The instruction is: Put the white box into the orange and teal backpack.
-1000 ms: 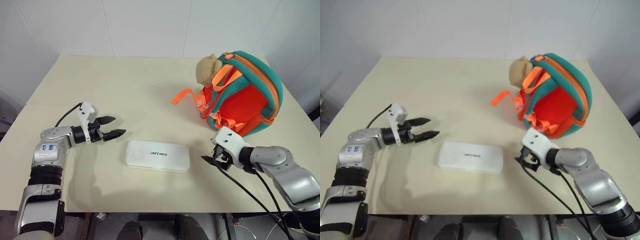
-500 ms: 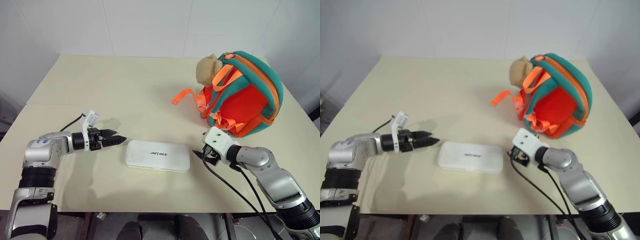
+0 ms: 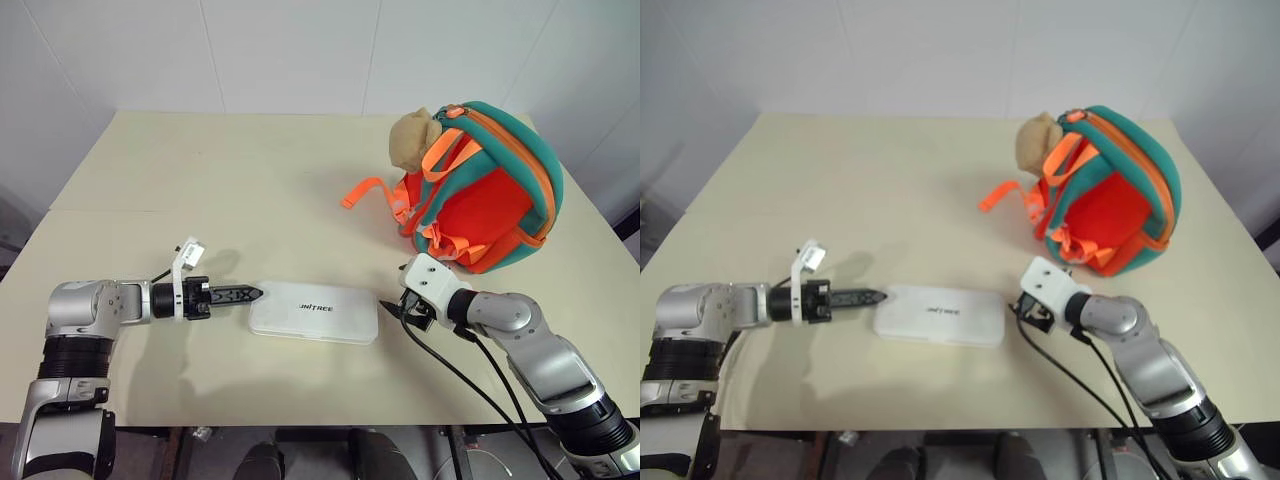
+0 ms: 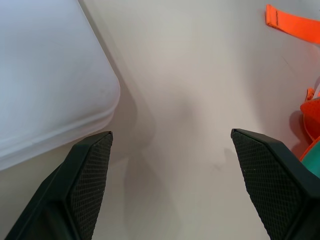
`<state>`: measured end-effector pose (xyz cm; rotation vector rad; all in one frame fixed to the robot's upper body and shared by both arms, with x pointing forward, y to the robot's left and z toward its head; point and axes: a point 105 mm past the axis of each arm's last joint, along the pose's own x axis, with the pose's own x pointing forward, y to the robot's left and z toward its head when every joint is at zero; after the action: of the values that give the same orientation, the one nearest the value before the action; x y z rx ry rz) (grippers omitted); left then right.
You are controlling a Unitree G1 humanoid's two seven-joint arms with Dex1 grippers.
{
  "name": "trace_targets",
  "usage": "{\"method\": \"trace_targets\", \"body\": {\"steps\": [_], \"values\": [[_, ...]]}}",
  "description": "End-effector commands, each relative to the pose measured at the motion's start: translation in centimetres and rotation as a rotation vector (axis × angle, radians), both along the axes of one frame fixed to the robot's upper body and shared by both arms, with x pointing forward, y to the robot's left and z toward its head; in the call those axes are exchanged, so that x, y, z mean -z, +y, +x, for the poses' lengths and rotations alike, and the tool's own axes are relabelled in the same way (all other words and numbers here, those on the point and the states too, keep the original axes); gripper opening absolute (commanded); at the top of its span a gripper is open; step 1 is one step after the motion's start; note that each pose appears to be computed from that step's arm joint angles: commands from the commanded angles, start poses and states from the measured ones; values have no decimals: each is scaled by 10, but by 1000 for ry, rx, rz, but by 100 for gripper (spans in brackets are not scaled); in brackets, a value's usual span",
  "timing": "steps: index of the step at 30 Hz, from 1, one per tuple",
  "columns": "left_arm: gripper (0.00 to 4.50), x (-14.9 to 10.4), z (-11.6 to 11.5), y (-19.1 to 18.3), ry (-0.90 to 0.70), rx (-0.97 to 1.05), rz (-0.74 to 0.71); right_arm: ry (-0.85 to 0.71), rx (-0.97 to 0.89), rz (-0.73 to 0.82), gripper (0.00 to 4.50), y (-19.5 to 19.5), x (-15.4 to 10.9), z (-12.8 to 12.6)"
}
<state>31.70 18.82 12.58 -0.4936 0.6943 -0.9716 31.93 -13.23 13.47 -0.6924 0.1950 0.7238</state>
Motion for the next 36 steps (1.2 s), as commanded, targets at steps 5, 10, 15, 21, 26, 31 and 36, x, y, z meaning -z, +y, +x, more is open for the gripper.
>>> {"method": "trace_targets", "body": {"steps": [5,10,15,21,26,31,36], "values": [[448,-9,-4,-9,0,42,-112,-37,-31,12,450,9,-8,-2],[448,-13,-2,-14,-54,54,-158,-36,-28,12,450,8,-8,-2],[448,-6,-4,-16,-19,54,-161,-36,-28,13,450,9,-8,-1],[448,5,-10,-23,68,78,-167,-35,-30,12,450,9,-7,0],[448,14,-12,-15,108,53,-112,-34,-28,10,450,8,-7,0],[448,18,-19,-15,150,74,-83,-34,-27,8,450,7,-6,0],[448,20,-27,-13,194,87,-42,-37,-27,12,450,8,-6,0]]}}
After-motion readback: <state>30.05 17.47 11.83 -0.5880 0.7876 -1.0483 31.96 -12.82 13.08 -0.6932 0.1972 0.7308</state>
